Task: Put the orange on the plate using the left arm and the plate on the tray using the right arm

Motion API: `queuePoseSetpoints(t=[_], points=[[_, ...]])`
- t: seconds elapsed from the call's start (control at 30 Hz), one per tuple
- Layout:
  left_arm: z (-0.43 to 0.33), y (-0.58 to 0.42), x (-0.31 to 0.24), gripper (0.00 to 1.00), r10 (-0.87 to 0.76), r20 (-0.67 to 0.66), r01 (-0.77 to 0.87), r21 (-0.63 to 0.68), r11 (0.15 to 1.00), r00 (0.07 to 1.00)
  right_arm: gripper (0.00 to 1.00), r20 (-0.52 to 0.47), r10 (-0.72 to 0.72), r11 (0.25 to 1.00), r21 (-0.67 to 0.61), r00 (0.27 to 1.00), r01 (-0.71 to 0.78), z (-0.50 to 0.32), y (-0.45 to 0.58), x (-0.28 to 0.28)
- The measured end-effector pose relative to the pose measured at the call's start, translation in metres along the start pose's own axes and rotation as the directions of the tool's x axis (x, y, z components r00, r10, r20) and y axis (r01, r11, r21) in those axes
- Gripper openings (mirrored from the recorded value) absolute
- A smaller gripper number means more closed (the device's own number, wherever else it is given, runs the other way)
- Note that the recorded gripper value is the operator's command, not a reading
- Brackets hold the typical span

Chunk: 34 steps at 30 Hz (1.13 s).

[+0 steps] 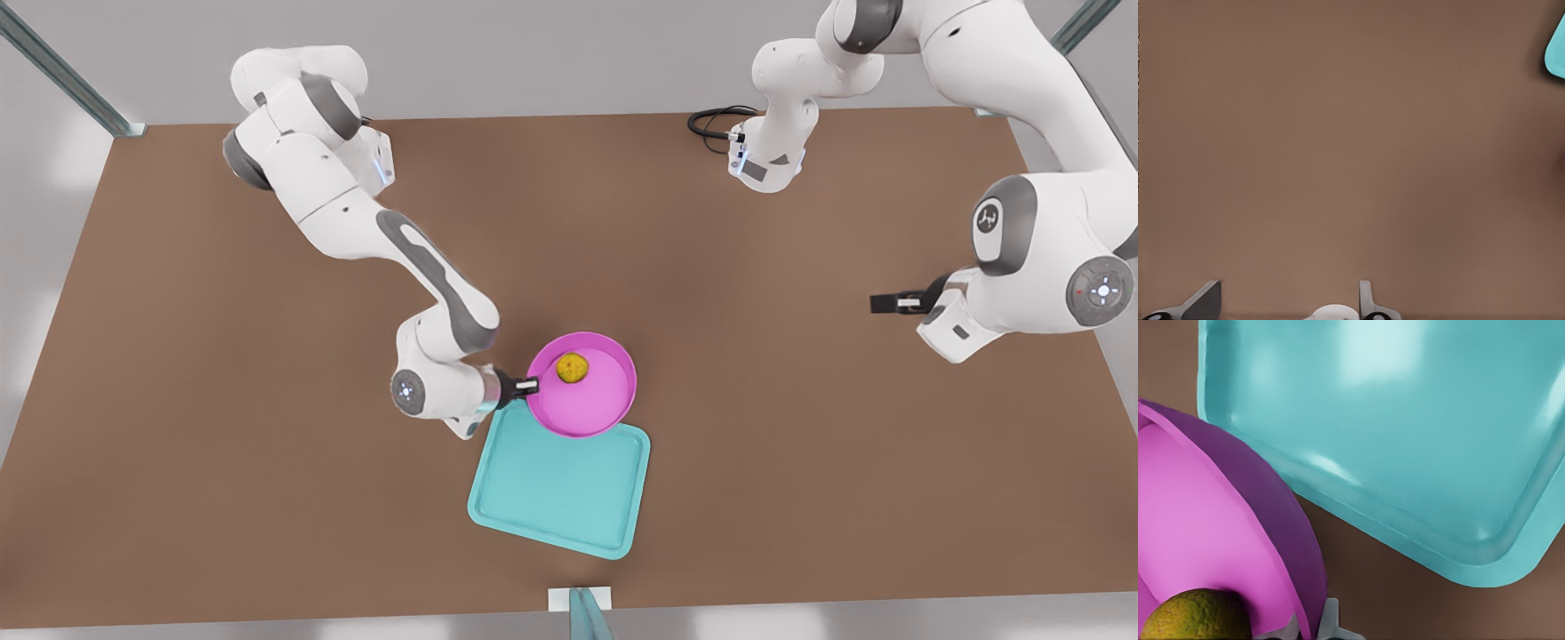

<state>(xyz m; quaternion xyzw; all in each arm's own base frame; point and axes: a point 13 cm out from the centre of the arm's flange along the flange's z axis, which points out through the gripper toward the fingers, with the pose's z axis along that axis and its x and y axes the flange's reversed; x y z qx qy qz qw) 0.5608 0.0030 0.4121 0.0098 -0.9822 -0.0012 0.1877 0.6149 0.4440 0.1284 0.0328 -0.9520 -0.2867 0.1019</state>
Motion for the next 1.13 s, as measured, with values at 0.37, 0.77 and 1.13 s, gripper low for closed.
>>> queuePoseSetpoints(t=[0.37,0.77,1.13], points=[[-0.004,0.000,-0.008,1.00,0.006,0.019,-0.006,0.000,1.000,1.000,0.21,0.142,0.069,0.997,-0.040,0.988,-0.064,-0.036,-0.057,-0.106],[-0.003,-0.021,-0.016,1.00,0.044,0.038,-0.045,0.024,0.999,0.998,1.00,0.138,0.056,0.998,0.012,0.989,-0.059,-0.059,-0.065,-0.105],[-0.004,-0.014,-0.014,1.00,0.034,0.036,-0.035,0.024,0.999,0.999,1.00,0.134,-0.064,0.789,0.614,0.989,-0.032,-0.501,-0.047,0.165]])
